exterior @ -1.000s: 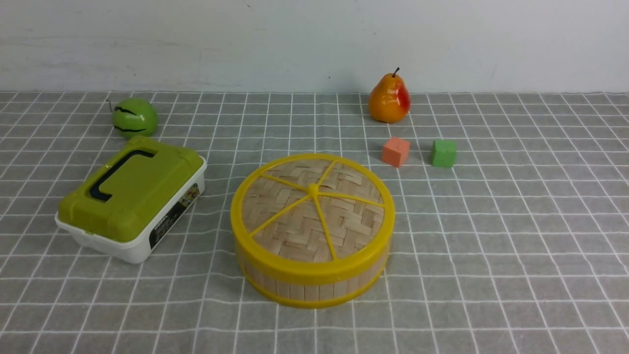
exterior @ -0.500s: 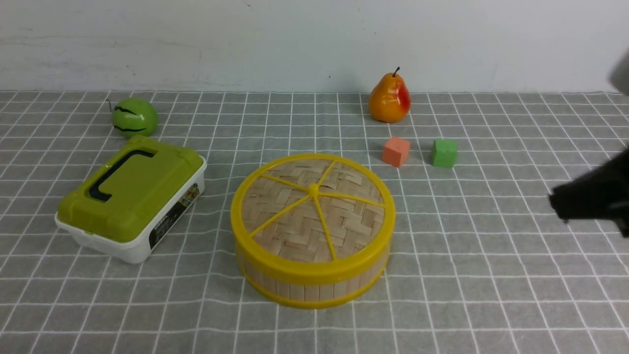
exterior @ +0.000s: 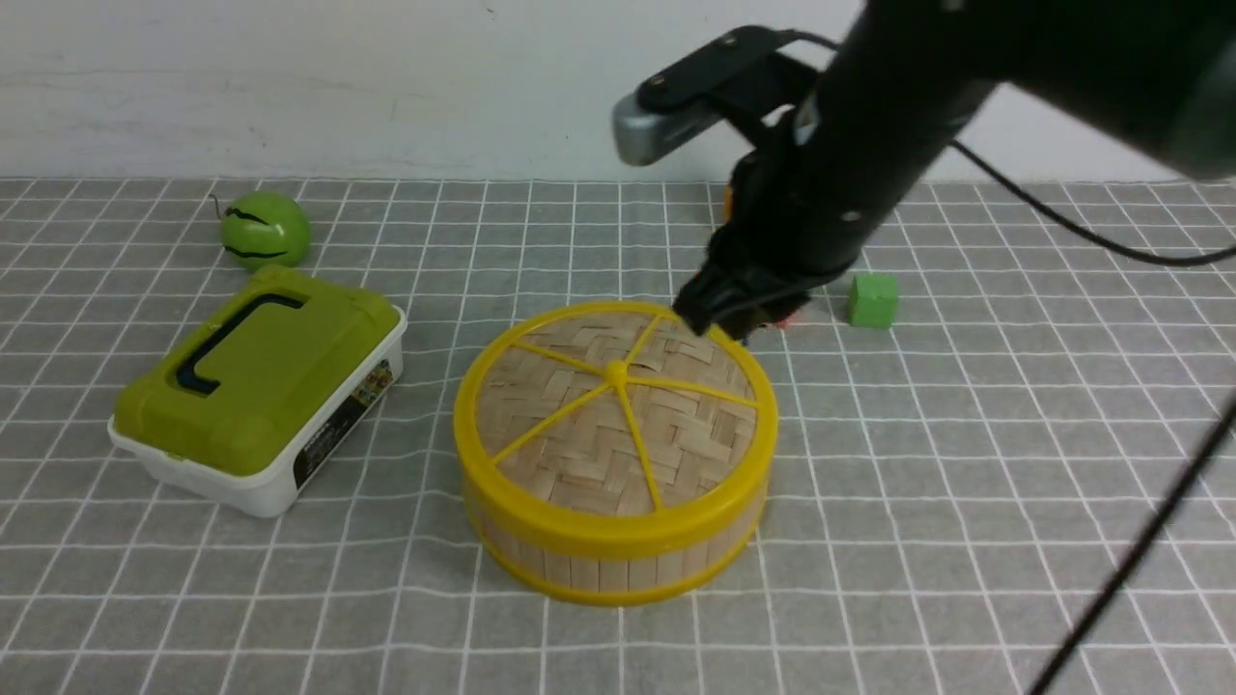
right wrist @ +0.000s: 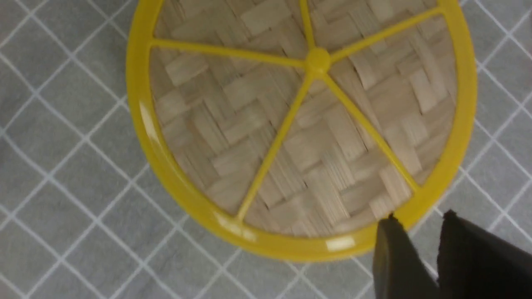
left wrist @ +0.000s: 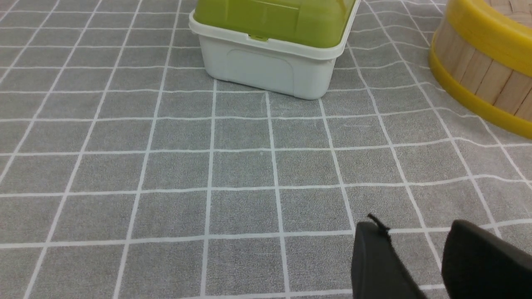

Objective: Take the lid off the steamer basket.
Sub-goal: Use the right arm to lift the lid of the steamer, then use the right arm to place the steamer lid on the table

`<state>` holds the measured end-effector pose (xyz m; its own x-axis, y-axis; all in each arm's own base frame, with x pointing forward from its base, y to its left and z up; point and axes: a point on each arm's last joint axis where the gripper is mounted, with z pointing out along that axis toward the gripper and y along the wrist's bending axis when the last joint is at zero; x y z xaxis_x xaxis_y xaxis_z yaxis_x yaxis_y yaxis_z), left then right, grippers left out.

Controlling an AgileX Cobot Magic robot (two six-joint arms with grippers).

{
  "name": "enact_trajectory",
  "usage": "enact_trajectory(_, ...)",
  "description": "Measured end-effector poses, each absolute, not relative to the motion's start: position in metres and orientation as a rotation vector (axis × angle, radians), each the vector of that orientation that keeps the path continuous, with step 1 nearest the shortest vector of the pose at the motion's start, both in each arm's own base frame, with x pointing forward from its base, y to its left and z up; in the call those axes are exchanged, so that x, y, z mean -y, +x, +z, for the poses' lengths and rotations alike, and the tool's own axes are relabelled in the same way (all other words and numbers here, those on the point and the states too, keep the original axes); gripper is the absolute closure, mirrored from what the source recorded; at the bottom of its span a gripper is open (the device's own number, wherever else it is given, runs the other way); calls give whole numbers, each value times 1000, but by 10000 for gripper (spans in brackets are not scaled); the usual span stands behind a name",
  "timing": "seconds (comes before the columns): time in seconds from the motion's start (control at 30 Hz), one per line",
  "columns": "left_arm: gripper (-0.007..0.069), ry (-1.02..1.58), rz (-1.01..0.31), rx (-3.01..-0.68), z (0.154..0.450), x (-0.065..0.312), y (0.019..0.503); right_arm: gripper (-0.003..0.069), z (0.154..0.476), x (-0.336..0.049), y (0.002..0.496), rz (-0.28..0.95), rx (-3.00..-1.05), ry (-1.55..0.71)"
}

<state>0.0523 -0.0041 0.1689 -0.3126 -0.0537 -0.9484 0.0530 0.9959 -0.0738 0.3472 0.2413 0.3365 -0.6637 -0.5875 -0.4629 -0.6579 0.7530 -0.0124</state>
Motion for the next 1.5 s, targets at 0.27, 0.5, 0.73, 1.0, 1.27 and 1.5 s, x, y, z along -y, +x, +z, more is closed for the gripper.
enact_trajectory(0.27, 386, 0, -106, -1886, 169, 4, 52, 203, 299, -282, 389, 254, -2524, -886)
enact_trajectory(0.5, 386, 0, -106, -1886, 169, 4, 52, 216, 266, -293, 404, 257, -2594, -829)
enact_trajectory(0.73, 386, 0, -106, -1886, 169, 4, 52, 391, 263, -293, 404, 257, -2613, -831)
enact_trajectory(1.0, 386, 0, -106, -1886, 169, 4, 52, 578, 269, -293, 403, 257, -2620, -835)
enact_trajectory(1.27, 386, 0, -106, -1886, 169, 4, 52, 579, 347, -281, 390, 289, -2441, -787)
enact_trajectory(1.5, 386, 0, -106, -1886, 169, 4, 52, 579, 442, -206, 356, 262, -2293, -637)
